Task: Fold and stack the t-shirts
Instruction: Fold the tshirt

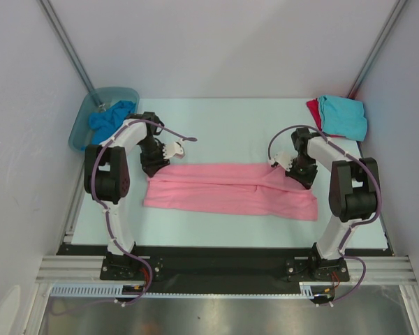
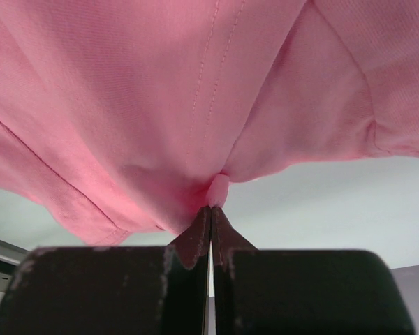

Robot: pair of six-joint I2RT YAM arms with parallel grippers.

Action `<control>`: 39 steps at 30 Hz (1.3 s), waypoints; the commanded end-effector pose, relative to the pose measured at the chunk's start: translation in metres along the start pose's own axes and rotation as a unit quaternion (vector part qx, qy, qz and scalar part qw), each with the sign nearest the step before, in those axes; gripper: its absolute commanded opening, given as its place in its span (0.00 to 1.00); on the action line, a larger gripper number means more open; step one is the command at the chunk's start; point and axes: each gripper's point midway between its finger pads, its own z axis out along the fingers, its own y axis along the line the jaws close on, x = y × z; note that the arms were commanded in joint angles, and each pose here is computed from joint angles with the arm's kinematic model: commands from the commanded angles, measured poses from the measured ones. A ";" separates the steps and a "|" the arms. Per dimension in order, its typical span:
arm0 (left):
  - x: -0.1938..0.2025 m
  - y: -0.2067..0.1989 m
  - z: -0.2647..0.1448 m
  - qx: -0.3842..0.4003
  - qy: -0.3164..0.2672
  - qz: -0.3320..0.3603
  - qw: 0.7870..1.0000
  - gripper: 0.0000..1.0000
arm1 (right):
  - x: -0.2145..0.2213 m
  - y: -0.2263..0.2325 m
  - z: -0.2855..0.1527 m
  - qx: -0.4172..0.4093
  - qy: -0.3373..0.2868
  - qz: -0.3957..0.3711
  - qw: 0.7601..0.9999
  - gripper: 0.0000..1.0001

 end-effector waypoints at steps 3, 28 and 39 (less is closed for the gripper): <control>0.003 -0.003 -0.003 0.005 0.013 0.011 1.000 0.66 | -0.006 -0.002 0.000 0.003 -0.005 0.000 1.000 0.00; -0.023 0.067 -0.073 -0.121 -0.036 -0.020 0.992 0.63 | -0.008 -0.003 -0.021 0.032 -0.016 -0.015 0.999 0.48; -0.054 0.065 -0.027 -0.091 -0.070 -0.047 0.992 0.57 | -0.065 -0.154 -0.115 0.274 -0.116 0.092 0.950 0.46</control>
